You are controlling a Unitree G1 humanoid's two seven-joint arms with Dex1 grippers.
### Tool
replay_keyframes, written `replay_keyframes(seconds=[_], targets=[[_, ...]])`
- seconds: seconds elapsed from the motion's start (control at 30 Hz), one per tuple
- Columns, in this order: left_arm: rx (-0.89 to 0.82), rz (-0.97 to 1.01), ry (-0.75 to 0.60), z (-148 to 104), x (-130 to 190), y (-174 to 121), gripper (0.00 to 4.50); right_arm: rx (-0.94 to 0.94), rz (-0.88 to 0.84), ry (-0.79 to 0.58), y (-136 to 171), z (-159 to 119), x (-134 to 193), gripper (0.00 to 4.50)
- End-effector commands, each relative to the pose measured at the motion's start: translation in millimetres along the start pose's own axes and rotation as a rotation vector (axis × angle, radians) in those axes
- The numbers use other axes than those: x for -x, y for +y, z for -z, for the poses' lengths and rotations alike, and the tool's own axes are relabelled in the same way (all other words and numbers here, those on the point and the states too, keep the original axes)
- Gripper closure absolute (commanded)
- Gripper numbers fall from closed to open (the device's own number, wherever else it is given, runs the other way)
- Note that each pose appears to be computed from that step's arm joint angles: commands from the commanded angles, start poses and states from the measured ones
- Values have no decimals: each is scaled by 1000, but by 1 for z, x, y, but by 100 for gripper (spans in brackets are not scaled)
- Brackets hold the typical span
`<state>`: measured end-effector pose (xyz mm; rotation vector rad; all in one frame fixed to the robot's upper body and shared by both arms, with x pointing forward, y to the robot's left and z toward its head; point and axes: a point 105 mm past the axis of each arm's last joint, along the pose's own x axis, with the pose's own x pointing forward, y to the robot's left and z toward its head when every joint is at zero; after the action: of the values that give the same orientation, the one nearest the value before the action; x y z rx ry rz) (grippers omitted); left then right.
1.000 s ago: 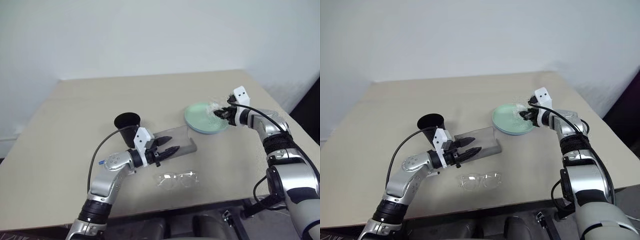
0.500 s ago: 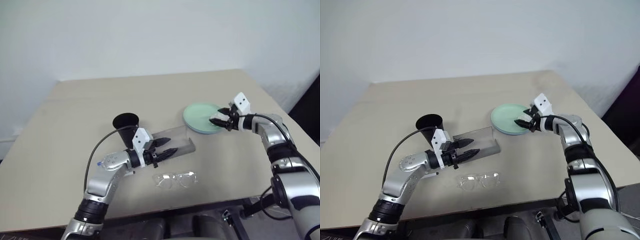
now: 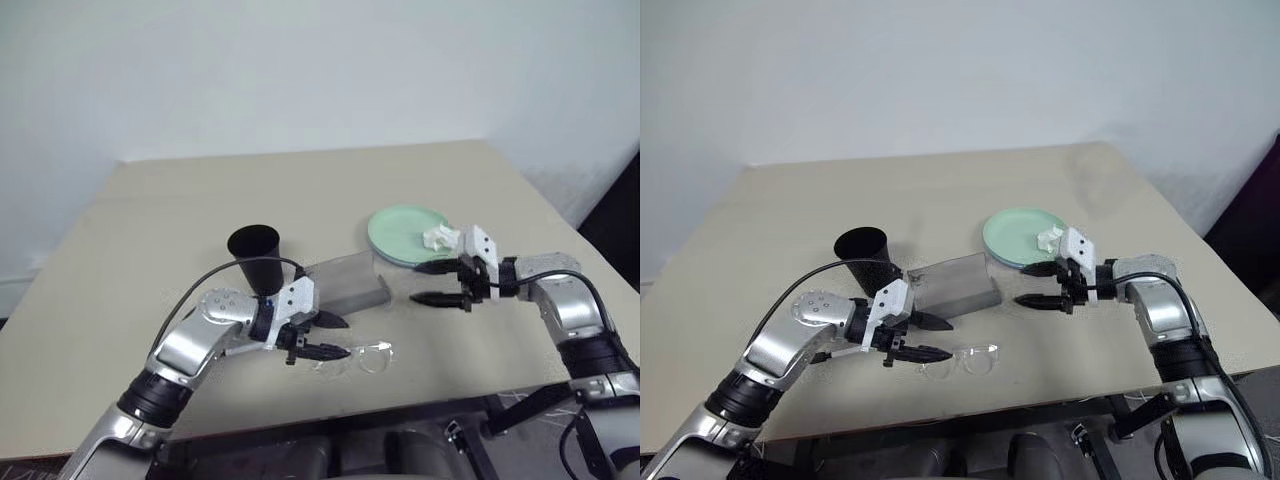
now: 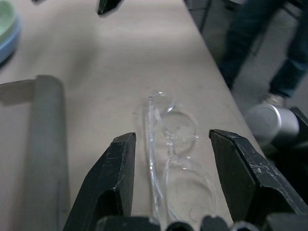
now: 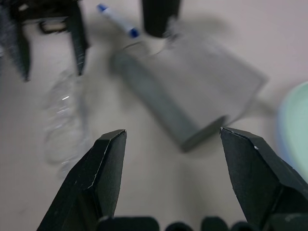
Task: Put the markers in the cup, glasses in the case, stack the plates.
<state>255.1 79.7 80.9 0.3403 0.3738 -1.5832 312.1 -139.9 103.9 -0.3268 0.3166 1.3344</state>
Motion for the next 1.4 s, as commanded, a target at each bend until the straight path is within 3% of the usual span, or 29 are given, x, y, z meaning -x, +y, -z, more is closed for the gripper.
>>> replay_keyframes(seconds=[0.03, 0.33, 0.73, 0.83, 1.03, 1.27, 1.4], targets=[[-47, 47, 38, -3, 0, 1, 197, 48, 4, -25, 0, -15, 3, 114], [-102, 78, 131, 6, -14, 14, 197, 33, 35, -41, 0, -13, -2, 114], [-78, 95, 103, 7, -29, 17, 197, 14, 72, -24, 1, -5, -2, 114], [-81, 98, 101, 6, -30, 17, 253, 12, 76, -20, 1, -3, -3, 111], [-84, 101, 94, 4, -30, 17, 439, 12, 84, -10, -1, -2, -3, 111], [-95, 92, 84, -2, -26, 18, 448, 23, 102, 6, -6, -1, -3, 111], [-85, 65, 8, -17, -21, 23, 448, 28, 106, 8, -8, -2, -3, 111]])
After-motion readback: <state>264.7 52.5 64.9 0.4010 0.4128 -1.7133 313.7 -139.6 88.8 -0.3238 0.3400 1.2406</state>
